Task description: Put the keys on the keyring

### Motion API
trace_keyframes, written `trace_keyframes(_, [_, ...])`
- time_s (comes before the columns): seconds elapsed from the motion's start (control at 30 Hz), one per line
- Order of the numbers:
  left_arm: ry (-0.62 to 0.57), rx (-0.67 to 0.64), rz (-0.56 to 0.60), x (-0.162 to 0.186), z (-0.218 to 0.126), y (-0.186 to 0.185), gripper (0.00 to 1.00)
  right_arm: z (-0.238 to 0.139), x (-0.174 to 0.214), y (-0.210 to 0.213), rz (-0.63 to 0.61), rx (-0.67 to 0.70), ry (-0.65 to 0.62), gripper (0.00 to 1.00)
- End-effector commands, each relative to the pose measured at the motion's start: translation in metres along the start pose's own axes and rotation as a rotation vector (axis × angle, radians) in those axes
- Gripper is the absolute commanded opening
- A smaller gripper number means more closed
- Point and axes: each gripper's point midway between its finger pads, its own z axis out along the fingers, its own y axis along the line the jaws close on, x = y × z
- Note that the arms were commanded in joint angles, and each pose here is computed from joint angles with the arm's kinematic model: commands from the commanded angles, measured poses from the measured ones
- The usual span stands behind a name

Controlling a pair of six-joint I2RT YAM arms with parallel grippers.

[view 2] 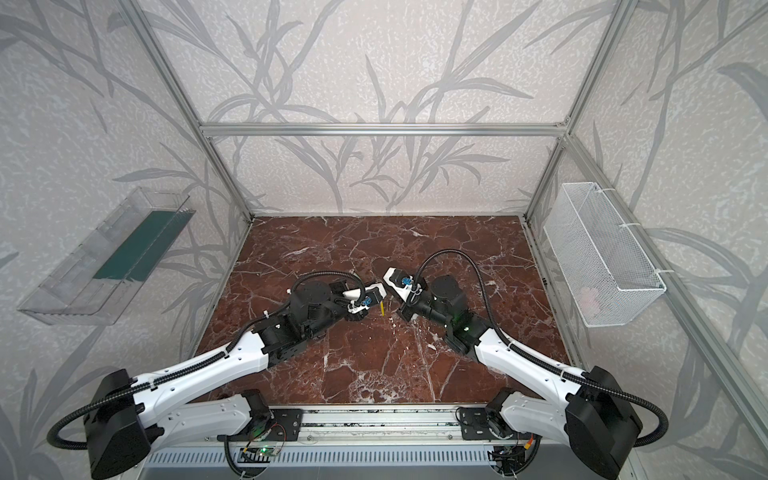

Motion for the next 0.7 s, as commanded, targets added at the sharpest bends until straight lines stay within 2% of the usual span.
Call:
trace_keyframes(0.0, [-0.03, -0.018, 0.019, -0.013, -0.001, 0.009, 0.0, -0.004, -0.012, -0.002, -0.001, 0.019, -0.044, 0.0])
trace_keyframes(0.3, [-0.02, -0.009, 0.045, -0.013, 0.001, 0.006, 0.0, -0.003, -0.012, -0.001, -0.014, 0.006, -0.027, 0.0])
trace_keyframes(0.67, [-0.024, -0.07, -0.012, -0.015, -0.001, 0.02, 0.0, -0.007, -0.001, 0.007, -0.019, -0.027, 0.011, 0.0])
